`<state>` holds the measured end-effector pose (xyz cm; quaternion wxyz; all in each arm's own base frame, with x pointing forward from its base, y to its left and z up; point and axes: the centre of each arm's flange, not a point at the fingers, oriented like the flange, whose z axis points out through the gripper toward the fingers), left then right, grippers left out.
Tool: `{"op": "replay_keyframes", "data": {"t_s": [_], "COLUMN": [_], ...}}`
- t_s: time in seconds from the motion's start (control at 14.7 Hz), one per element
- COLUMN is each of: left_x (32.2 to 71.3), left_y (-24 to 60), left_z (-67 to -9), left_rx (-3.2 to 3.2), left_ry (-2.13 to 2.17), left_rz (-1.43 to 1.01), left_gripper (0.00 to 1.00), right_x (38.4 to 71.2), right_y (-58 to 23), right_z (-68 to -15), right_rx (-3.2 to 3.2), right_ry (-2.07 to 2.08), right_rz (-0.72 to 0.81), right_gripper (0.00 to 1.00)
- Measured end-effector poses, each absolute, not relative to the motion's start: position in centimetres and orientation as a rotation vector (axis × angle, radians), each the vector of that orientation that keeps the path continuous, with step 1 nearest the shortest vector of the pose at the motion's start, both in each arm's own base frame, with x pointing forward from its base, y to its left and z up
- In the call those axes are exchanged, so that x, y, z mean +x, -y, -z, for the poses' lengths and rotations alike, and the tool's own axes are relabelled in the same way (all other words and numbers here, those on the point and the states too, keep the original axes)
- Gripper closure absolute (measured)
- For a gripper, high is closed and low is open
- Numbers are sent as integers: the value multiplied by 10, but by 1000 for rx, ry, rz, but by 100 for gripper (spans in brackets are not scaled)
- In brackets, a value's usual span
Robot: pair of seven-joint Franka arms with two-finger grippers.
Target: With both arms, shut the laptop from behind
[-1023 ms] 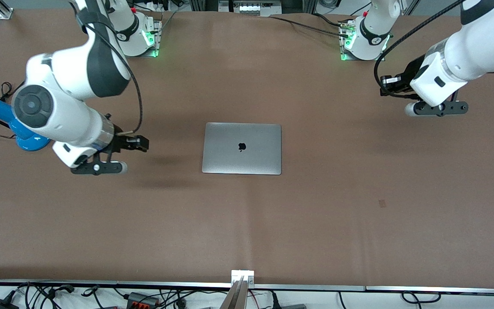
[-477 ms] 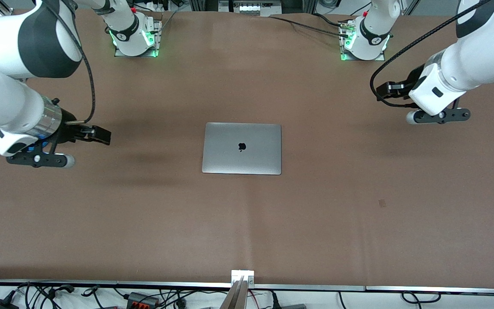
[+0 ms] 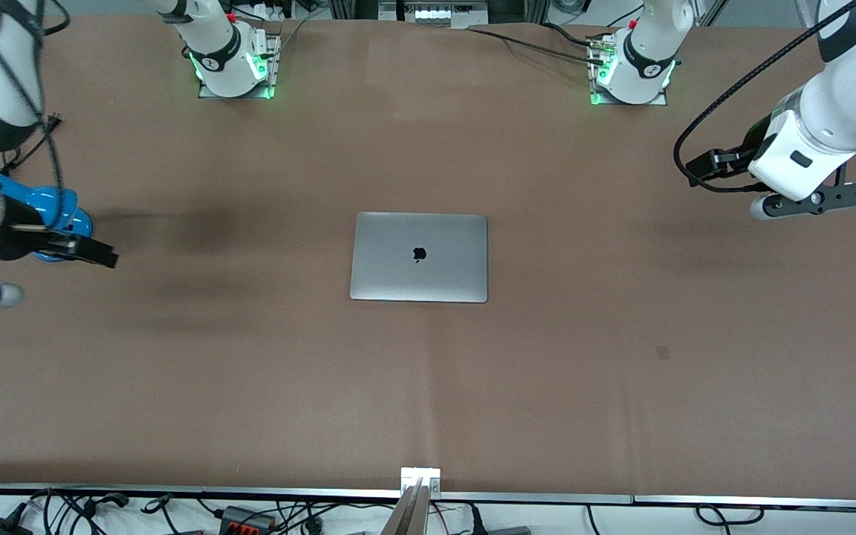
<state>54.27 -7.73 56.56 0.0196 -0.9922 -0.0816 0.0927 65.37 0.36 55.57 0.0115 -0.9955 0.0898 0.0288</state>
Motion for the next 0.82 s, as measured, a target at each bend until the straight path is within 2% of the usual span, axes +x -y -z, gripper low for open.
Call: {"op": "replay_keyframes", "data": {"t_s": [0.27,0.82], "left_x": [533,524], "left_y": [69,76], "left_z": [-557,-574], "left_rx": [-3106,-3169], "left_ry": [256,192], "left_rz": [-196,-146], "left_gripper": [0,0], "right_x": [651,641], "right_y": [30,41], "right_z": [-575,-569], "right_rx": [-3124,-3136], "right_ry": [-250,-138], "right_rz": [4,-8], "right_gripper": [0,0]}}
